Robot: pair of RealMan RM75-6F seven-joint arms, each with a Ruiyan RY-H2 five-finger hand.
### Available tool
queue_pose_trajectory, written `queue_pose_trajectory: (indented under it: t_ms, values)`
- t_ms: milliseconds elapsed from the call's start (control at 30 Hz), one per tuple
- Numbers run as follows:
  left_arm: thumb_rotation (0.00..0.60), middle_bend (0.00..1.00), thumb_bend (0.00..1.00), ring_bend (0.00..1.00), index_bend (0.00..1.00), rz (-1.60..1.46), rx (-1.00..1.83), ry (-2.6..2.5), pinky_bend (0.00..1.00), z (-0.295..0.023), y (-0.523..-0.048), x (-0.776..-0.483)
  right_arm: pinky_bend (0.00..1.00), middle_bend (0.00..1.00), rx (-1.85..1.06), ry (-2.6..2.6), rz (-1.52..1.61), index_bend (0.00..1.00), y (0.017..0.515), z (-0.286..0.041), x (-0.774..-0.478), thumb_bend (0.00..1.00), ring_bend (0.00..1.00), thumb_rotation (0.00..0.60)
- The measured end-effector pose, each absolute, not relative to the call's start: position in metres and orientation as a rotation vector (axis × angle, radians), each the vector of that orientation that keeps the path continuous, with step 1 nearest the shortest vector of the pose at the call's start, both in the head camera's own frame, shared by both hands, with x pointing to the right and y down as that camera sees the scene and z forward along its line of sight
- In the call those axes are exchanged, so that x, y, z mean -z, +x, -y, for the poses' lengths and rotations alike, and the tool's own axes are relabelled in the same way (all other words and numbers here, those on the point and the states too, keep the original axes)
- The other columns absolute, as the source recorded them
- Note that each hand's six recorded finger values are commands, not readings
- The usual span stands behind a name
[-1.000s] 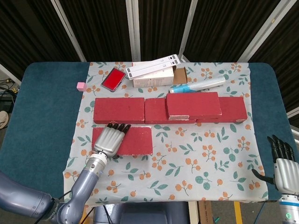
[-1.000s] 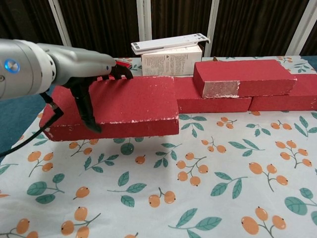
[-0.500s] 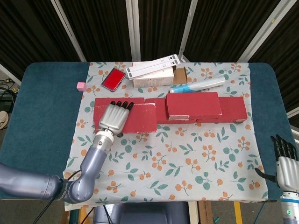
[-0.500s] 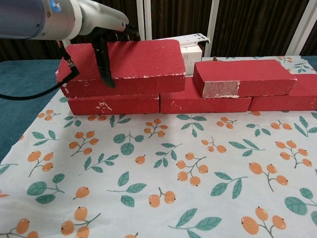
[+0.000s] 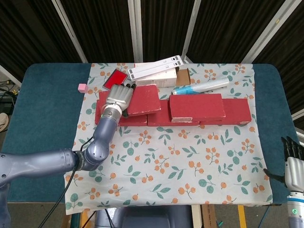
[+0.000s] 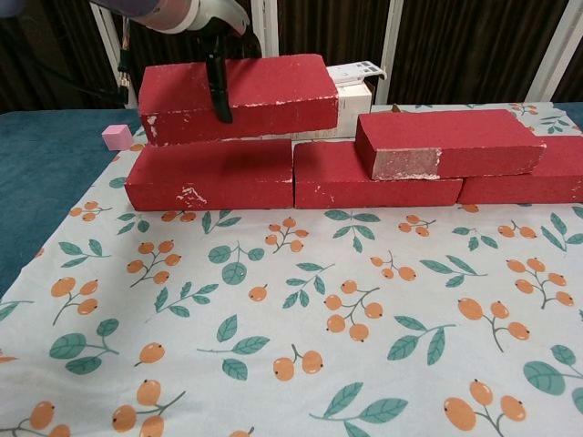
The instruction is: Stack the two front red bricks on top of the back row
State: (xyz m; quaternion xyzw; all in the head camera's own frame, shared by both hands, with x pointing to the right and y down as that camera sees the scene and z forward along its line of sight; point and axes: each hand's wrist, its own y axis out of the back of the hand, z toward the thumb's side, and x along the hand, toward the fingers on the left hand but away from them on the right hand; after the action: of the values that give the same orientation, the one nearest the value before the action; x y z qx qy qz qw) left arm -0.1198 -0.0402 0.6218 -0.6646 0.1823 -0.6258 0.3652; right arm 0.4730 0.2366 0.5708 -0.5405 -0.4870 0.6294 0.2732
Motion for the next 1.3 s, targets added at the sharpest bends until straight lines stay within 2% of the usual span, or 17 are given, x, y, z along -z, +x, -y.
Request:
queue_pose_trajectory:
  t_ms: [333,533,833,1300]
  values:
    - [0.6,0.37,0.02,0.26,0.34,-0.356,1.499,-1.694,0.18,0.055,-0.098,-0.637,0.0,0.0,-1.729,-1.418,1.311,0.0,0.478,-0.236,-0.573,0.15,0.0,0.6]
    - [0.6,0.37,0.02,0.26,0.34,-0.309,1.436,-1.765,0.18,0.048,-0.083,-0.648,0.0,0.0,-1.751,-1.396,1.308,0.0,0.481,-0.236,-0.575,0.15,0.0,0.6]
    - [0.6,0.37,0.02,0.26,0.34,-0.279,1.482,-1.819,0.18,0.039,-0.086,-0.669,0.0,0.0,-1.758,-1.391,1.306,0.0,0.483,-0.236,-0.575,0.15,0.0,0.6]
    - [0.6,0.37,0.02,0.26,0.36,-0.288,1.575,-1.77,0.18,0.045,-0.093,-0.654,0.0,0.0,-1.749,-1.41,1.308,0.0,0.48,-0.237,-0.576,0.15,0.0,0.6]
